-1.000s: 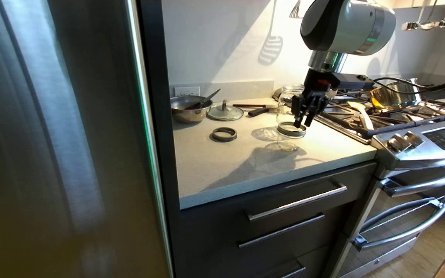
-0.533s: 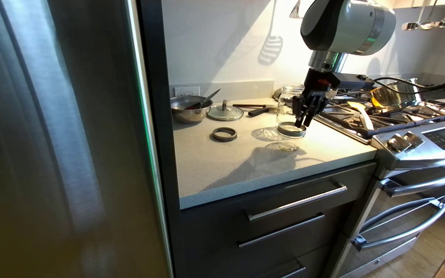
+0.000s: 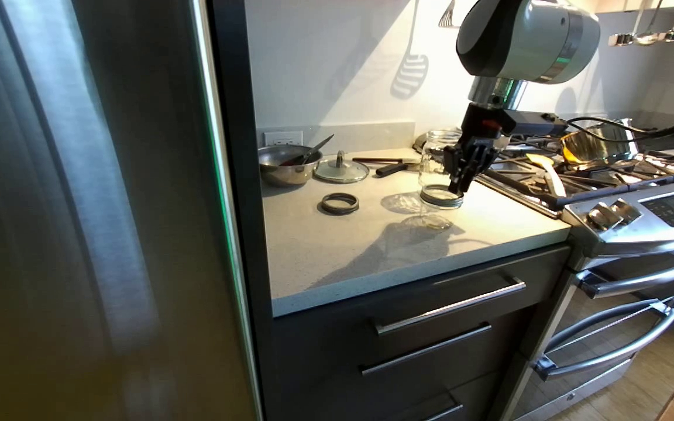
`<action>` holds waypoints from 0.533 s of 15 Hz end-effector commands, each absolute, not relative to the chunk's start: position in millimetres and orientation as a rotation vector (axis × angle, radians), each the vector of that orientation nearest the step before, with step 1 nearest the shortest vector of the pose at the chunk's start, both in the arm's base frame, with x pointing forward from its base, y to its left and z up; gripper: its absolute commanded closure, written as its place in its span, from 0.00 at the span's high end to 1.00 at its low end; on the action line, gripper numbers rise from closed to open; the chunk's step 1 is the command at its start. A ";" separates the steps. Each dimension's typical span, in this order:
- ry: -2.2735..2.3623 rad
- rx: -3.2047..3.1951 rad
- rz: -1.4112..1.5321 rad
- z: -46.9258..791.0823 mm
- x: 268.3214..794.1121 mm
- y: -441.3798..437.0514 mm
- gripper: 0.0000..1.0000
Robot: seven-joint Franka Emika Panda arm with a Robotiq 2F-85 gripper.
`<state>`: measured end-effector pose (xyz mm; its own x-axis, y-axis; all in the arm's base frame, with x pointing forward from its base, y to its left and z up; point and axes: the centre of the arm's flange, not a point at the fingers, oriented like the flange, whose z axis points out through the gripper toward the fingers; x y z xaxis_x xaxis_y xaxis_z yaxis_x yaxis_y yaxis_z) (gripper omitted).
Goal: Remove the canning lids from the two jars and put them on the counter top one at a time
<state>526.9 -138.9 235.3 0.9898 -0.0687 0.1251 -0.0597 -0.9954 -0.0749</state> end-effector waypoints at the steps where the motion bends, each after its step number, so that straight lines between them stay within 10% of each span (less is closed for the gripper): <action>1: 0.095 -3.047 -0.192 231.0 526.3 -143.8 0.27; 8: 0.094 -3.049 -0.193 232.3 525.7 -143.6 0.25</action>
<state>526.6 -140.1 235.3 0.9896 -0.0710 0.1251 -0.0619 -0.9953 -0.0749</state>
